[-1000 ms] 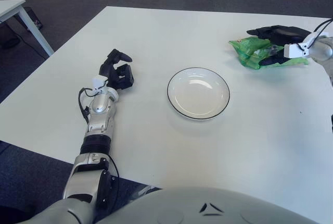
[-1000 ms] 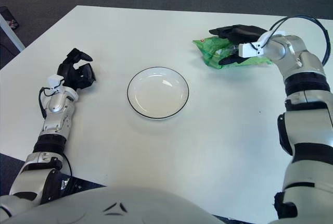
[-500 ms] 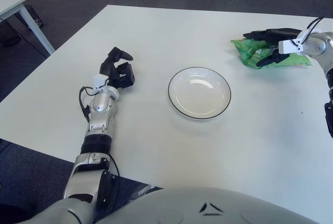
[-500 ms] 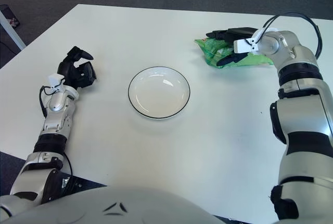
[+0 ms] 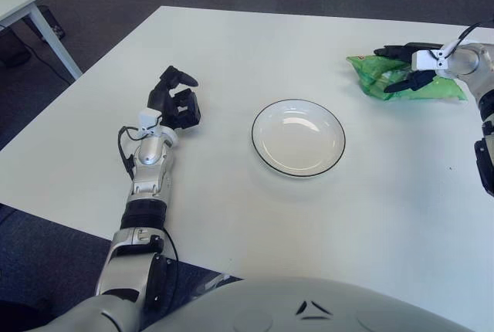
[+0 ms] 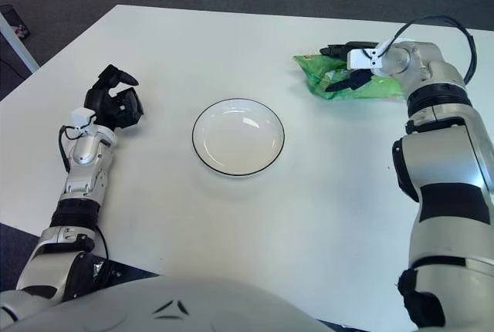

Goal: Put the snack into the plate.

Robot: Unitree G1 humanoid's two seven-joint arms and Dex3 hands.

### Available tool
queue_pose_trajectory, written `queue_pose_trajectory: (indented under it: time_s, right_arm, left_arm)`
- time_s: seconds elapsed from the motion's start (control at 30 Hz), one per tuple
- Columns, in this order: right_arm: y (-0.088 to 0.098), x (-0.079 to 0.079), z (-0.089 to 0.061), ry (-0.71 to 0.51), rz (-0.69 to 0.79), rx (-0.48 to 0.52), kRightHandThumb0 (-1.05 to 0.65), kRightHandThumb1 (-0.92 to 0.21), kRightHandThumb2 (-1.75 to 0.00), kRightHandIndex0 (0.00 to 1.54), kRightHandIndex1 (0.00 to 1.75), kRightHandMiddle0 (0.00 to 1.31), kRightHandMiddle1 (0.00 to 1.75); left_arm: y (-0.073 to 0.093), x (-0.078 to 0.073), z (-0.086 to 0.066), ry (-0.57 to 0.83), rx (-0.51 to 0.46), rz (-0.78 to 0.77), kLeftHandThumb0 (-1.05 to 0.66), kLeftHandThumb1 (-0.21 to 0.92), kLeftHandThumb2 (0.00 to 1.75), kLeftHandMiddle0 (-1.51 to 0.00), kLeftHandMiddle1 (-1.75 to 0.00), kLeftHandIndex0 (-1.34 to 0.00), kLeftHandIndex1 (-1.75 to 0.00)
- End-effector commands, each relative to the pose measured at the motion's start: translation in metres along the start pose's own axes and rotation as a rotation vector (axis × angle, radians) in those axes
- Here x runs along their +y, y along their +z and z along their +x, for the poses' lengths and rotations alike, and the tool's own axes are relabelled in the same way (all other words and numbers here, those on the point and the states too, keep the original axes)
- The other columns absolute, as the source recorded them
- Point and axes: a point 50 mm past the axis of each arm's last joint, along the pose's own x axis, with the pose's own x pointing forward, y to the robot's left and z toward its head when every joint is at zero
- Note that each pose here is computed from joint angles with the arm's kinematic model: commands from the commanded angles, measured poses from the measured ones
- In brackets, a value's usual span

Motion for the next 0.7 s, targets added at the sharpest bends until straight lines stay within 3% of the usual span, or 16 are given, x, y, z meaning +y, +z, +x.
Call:
queue_pose_trajectory:
  time_s: [0.0,0.13,0.23,0.53,0.57,0.67]
  right_arm:
    - [0.001,0.008,0.004,0.102,0.020,0.017,-1.05,-0.92,-0.54,0.00,0.00,0.00,0.00]
    - [0.000,0.009,0.003,0.138,0.029,0.021,-1.05,-0.92,-0.62,0.00,0.00,0.00,0.00]
    - [-0.003,0.000,-0.003,0.137,0.049,0.016,-1.05,-0.92,-0.67,0.00,0.00,0.00,0.00]
    - [-0.008,-0.018,-0.010,-0.137,0.215,-0.027,-0.98,-0.92,-0.79,0.00,0.00,0.01,0.01]
    - [-0.009,-0.020,-0.010,-0.196,0.275,-0.042,-0.96,-0.92,-0.79,0.00,0.00,0.02,0.04]
    - [-0.012,-0.030,-0.015,-0.375,0.429,-0.071,-0.84,-0.92,-0.72,0.16,0.09,0.00,0.46]
  left_arm:
    - [-0.062,-0.001,-0.072,0.074,0.316,-0.028,-0.44,0.45,1.15,-1.07,-1.75,-0.51,-1.75]
    - [-0.061,0.000,-0.073,0.073,0.315,-0.025,-0.44,0.44,1.15,-1.08,-1.75,-0.51,-1.75]
    - [-0.061,0.000,-0.073,0.068,0.315,-0.024,-0.44,0.45,1.15,-1.07,-1.75,-0.51,-1.75]
    - [-0.062,0.001,-0.073,0.055,0.328,-0.038,-0.43,0.47,1.13,-1.07,-1.75,-0.49,-1.75]
    - [-0.062,0.001,-0.073,0.054,0.329,-0.040,-0.43,0.47,1.12,-1.06,-1.75,-0.49,-1.75]
    - [-0.061,0.001,-0.073,0.051,0.329,-0.043,-0.43,0.47,1.12,-1.06,-1.75,-0.49,-1.75]
